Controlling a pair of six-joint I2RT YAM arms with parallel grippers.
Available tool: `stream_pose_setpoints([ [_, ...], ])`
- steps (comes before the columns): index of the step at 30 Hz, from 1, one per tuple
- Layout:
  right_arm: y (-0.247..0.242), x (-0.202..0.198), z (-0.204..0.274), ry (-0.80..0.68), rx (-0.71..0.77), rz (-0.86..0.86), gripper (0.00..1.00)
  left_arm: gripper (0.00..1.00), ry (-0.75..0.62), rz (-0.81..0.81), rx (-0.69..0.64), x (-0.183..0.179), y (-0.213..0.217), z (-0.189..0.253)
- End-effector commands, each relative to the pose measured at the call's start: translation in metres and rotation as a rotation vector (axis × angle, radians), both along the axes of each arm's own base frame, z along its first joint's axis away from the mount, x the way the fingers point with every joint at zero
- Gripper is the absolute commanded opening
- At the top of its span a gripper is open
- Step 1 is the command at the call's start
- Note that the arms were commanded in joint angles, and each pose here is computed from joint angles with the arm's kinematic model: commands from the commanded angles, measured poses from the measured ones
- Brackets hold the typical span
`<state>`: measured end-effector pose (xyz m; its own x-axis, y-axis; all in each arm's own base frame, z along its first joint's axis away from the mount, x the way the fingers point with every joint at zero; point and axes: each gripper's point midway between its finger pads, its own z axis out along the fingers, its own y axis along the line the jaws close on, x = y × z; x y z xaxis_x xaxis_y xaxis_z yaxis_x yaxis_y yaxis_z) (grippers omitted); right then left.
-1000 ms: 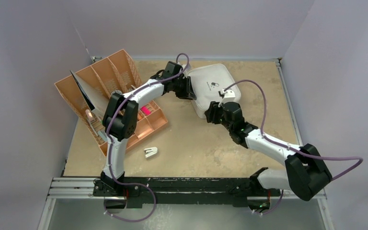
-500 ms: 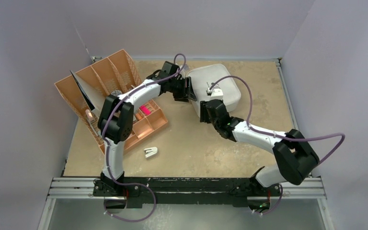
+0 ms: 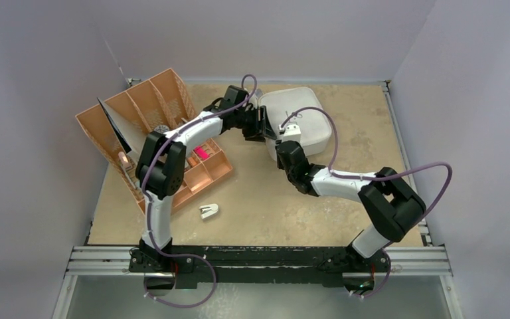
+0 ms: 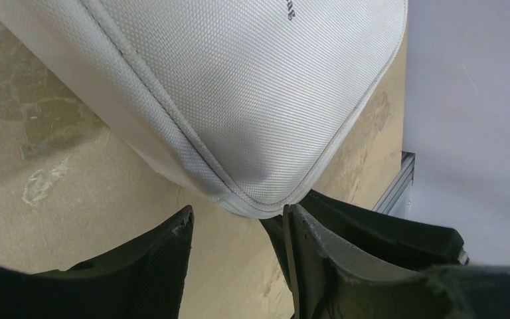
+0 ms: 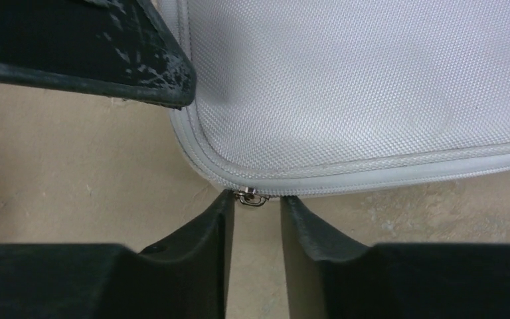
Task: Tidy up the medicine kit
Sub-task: Zip the medicine box at the center of the board.
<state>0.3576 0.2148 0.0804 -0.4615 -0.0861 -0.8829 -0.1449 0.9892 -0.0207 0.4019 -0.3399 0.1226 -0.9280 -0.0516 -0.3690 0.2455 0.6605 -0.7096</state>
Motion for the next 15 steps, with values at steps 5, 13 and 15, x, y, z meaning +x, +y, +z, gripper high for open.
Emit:
stream_pose_setpoints([
  [5,-0.006,0.012,0.017,-0.126,0.006,-0.042,0.05,0.50,0.038,0.001,-0.008,0.001,-0.011,-0.022],
  [13,-0.007,0.001,0.008,-0.093,0.062,-0.033,0.00,0.26,0.052,0.030,0.072,0.008,-0.004,-0.046],
  [15,-0.011,-0.001,0.005,-0.080,0.072,-0.040,0.00,0.10,0.051,0.039,0.114,0.008,0.002,-0.052],
])
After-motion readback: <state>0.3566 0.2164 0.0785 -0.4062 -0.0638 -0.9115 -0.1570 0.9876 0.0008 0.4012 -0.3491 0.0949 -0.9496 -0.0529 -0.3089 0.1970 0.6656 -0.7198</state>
